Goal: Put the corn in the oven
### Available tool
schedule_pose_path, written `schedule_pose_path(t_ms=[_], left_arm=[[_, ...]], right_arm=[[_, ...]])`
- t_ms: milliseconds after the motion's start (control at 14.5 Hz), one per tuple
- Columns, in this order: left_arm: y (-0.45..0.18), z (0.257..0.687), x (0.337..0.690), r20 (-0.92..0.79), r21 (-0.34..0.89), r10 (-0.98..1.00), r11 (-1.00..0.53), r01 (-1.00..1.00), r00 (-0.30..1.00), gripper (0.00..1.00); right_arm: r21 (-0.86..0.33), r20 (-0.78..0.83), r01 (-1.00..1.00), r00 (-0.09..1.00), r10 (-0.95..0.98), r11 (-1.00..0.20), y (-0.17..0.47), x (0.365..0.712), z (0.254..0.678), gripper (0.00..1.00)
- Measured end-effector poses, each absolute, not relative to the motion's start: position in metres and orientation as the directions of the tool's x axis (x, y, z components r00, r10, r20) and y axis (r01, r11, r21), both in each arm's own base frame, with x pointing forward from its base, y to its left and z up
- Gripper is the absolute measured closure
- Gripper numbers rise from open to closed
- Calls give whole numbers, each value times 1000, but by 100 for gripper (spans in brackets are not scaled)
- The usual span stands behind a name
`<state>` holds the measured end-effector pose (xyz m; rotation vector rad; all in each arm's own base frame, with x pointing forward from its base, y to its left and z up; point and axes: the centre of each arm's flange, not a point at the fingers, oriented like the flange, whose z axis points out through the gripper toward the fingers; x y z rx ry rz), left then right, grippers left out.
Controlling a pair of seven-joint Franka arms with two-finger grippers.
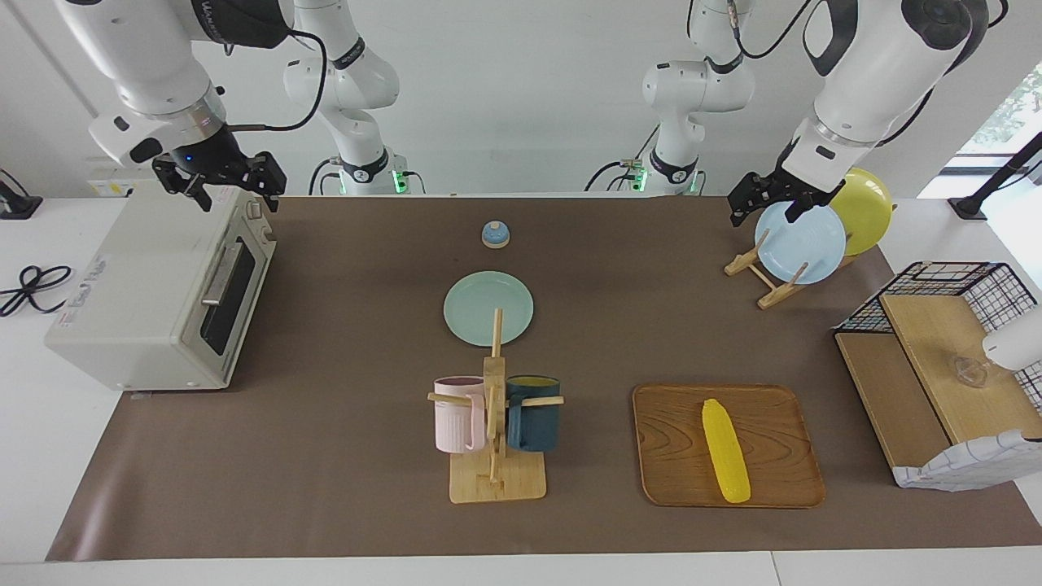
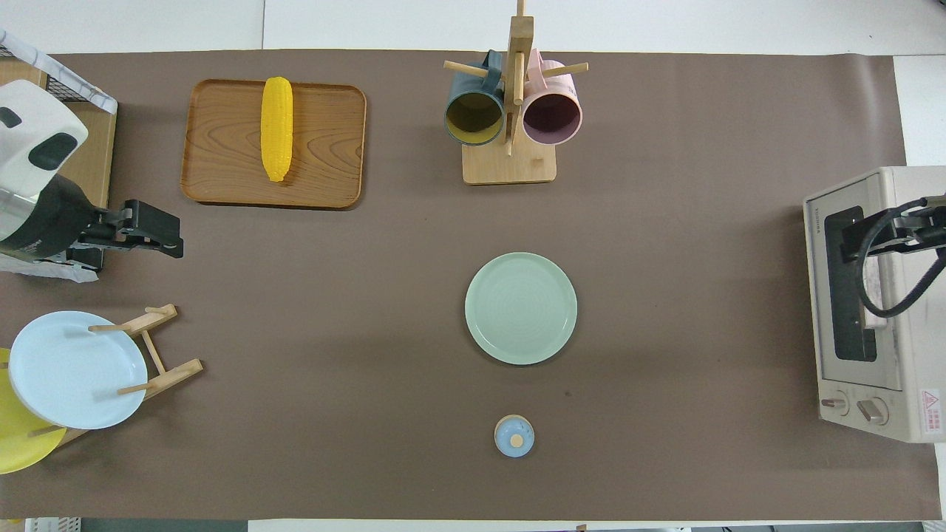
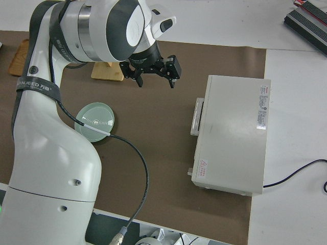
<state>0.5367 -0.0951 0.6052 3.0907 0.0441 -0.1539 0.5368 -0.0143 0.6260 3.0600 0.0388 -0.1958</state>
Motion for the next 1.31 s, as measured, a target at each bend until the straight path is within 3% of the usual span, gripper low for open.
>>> schedule_pose_path(t_ms=[207,413,826,1033,1308], left_arm=[[-97,603,547,-44,57,28,-998,31,999,0],[-101,571,573,-49,58,31,-998,34,998,0],[-122,453,686,-85,68,-2,-998,4,996,0],[-126,387,729,-67,77,-21,-997,-15,998,0],[-127,351,756,14,88,-23,-996,-24,1000,0]], right_arm=[[73,-131,32,991,22,-997,-13,537,625,0],[73,-124,35,992,26,-997,-13,539,620,32],[70,-141,40,990,29,-997,-20,537,612,98],[84,-115,-125,984,-135,-989,-56,530,589,99],[80,-114,-183,975,-191,-980,-99,495,531,99]])
